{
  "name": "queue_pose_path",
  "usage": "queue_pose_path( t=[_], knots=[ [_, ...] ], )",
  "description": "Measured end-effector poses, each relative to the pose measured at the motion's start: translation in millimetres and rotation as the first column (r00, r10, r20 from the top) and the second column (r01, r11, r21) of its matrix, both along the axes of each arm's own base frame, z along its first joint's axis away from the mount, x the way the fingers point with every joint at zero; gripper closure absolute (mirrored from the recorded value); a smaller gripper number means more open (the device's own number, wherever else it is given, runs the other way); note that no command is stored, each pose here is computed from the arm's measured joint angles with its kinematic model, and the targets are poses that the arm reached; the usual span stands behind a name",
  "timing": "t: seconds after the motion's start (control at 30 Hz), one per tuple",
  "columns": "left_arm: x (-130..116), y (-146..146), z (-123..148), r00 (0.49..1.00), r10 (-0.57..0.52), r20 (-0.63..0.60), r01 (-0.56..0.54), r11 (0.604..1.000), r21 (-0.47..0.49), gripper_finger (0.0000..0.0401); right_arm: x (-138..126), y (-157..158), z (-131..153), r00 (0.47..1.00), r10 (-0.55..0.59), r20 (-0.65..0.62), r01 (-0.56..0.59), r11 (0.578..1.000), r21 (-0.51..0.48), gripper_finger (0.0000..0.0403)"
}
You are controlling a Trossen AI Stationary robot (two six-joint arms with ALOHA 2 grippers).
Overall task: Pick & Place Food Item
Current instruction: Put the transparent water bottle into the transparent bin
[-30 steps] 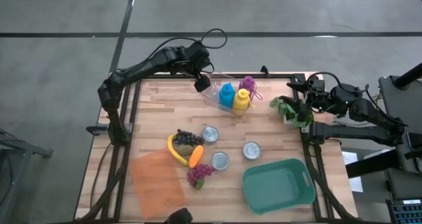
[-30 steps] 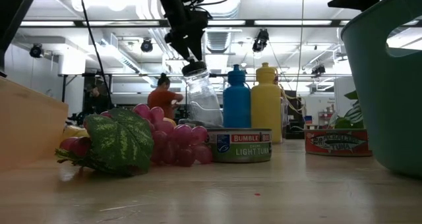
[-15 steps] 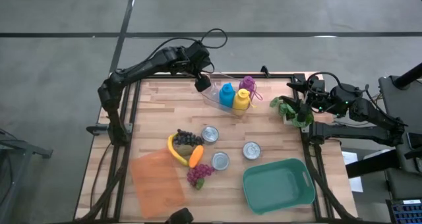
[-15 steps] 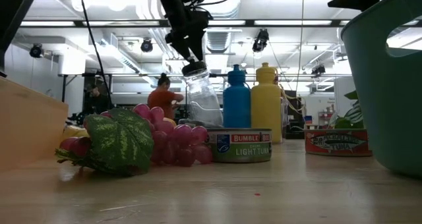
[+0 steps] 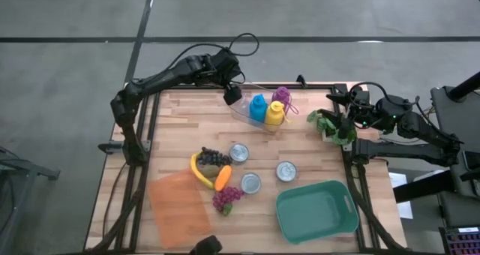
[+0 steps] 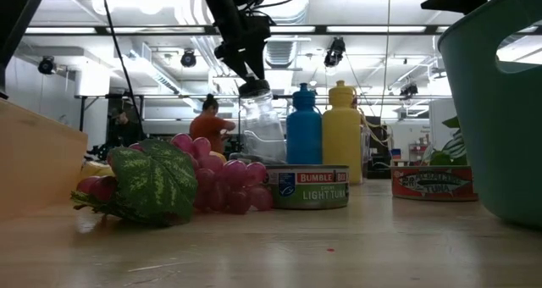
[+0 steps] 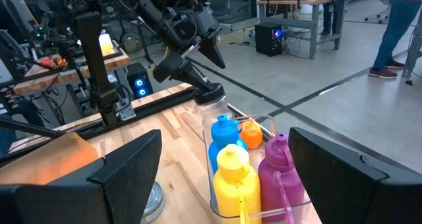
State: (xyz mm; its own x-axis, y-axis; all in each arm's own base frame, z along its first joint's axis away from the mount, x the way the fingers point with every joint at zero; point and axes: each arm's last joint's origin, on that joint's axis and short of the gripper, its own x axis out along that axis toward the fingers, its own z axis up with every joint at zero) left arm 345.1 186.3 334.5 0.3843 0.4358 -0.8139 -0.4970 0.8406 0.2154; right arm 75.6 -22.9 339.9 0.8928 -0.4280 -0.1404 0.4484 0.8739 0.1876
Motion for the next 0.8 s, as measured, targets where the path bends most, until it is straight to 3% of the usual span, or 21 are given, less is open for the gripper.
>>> queue_pose_path(
  t=[0.8],
  knots=[
    [12,6,-16,0.994,-0.006,0.110,0.000,0.998,0.059,0.0018,0,0,0,1.000,0.000,0.000,0.000,1.000,0.000,0.0074]
  ],
)
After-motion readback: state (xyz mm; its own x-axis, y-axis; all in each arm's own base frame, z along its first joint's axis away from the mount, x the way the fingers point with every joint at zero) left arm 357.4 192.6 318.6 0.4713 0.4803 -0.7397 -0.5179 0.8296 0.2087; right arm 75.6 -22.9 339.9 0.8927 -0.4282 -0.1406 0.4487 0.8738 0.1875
